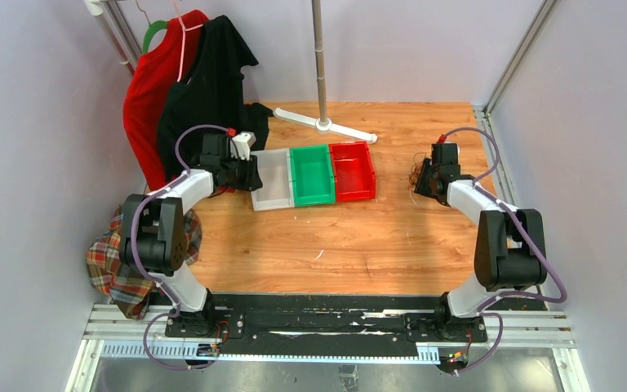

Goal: Untangle the cables
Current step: Adjust the bin at the center of the board.

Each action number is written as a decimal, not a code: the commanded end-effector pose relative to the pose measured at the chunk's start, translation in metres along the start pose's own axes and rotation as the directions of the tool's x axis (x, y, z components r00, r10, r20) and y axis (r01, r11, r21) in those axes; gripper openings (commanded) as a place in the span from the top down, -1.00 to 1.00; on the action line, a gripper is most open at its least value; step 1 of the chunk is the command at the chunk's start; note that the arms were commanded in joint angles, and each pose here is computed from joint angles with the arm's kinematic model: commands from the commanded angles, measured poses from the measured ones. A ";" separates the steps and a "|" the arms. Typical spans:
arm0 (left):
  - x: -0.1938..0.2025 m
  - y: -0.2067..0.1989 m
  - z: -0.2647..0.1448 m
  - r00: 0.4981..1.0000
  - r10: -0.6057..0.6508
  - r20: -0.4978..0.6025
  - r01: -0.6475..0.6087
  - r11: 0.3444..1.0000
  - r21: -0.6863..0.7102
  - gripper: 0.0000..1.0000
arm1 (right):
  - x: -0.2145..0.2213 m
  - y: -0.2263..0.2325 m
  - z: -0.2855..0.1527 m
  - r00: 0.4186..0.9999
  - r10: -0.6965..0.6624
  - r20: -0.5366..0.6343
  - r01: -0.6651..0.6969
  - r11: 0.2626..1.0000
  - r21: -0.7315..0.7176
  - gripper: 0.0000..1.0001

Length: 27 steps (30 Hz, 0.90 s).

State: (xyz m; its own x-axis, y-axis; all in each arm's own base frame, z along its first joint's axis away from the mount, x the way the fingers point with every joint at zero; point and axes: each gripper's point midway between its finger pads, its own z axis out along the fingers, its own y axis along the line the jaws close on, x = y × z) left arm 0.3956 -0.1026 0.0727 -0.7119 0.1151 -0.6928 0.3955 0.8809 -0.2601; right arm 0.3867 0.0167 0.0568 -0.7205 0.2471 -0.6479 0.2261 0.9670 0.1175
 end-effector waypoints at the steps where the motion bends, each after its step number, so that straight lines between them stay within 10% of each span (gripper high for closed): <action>1: -0.018 -0.007 0.009 0.999 0.029 0.039 -0.030 0.999 0.023 0.21 | -0.006 0.005 -0.017 1.000 -0.010 0.028 0.010 1.000 -0.022 0.30; 7: -0.015 -0.016 0.013 0.999 0.041 0.033 -0.042 0.998 0.043 0.37 | -0.051 -0.013 -0.039 0.992 0.016 0.122 -0.022 0.999 0.049 -0.43; 14: -0.016 -0.019 0.010 0.999 0.029 0.042 -0.030 0.999 0.040 0.37 | -0.070 -0.014 -0.006 0.998 -0.024 0.065 0.020 0.998 0.065 -0.52; 20: -0.005 -0.019 -0.003 0.998 -0.029 0.050 0.029 1.000 -0.006 0.36 | -0.038 -0.008 0.031 0.996 -0.028 -0.080 0.031 0.999 0.031 -0.29; 27: 0.014 -0.001 -0.007 0.979 -0.190 0.069 0.198 0.970 -0.143 0.63 | 0.001 -0.003 0.019 0.993 -0.007 -0.119 0.008 1.000 0.011 0.45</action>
State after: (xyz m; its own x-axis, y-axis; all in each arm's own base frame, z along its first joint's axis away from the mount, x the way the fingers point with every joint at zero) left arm 0.3822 -0.1065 0.0716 -0.7201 0.0257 -0.6934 0.2902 0.9189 -0.2673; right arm 0.4222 0.0039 0.0378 -0.7895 0.2340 -0.5674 0.2300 0.9699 0.0799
